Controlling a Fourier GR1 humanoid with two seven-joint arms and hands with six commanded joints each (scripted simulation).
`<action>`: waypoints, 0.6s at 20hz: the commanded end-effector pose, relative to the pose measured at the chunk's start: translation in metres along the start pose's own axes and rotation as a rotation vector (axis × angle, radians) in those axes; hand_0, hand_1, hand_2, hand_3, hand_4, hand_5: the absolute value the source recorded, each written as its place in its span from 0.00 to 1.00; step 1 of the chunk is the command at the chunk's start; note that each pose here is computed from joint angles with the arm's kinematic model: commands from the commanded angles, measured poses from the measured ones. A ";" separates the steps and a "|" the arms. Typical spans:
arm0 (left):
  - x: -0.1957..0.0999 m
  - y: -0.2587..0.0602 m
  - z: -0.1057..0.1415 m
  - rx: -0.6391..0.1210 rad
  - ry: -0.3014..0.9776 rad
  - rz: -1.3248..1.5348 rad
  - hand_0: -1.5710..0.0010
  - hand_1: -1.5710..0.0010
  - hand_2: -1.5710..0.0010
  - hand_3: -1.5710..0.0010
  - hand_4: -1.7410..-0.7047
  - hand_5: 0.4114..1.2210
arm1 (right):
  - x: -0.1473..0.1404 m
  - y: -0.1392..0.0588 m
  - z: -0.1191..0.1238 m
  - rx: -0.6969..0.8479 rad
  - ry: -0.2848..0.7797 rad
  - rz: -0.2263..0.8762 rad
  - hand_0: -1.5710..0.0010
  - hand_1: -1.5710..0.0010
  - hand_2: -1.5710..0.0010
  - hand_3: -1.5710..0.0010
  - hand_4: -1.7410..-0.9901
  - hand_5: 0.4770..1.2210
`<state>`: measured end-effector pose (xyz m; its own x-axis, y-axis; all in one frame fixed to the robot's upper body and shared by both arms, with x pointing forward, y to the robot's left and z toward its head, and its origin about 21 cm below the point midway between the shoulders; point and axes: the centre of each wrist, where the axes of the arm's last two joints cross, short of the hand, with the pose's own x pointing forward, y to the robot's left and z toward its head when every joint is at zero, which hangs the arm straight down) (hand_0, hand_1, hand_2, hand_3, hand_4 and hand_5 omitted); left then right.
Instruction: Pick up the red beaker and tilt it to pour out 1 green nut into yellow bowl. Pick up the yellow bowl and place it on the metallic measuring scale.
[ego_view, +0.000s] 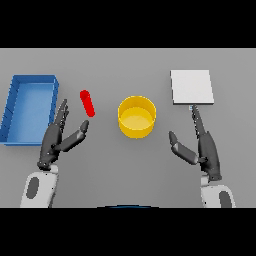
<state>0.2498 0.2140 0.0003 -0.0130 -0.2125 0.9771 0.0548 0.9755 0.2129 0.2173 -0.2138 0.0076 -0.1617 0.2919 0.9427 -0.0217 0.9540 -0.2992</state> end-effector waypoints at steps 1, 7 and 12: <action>0.002 -0.005 -0.010 0.001 -0.007 -0.008 1.00 1.00 1.00 1.00 0.60 0.27 | 0.000 -0.002 -0.001 0.002 0.005 -0.016 1.00 1.00 1.00 1.00 0.80 0.23; -0.009 -0.011 -0.049 0.008 -0.004 -0.022 1.00 1.00 1.00 1.00 0.57 0.27 | -0.004 -0.003 0.001 0.010 -0.006 -0.059 1.00 1.00 1.00 1.00 0.70 0.25; -0.018 -0.014 -0.075 0.011 -0.004 0.004 1.00 1.00 1.00 1.00 0.54 0.28 | 0.000 -0.003 -0.002 0.005 0.000 -0.053 1.00 1.00 1.00 1.00 0.67 0.26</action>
<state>0.3245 0.1993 -0.0196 -0.0156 -0.2083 0.9779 0.0439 0.9770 0.2088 0.2195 -0.2160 0.0093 -0.1597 0.2414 0.9572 -0.0351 0.9676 -0.2499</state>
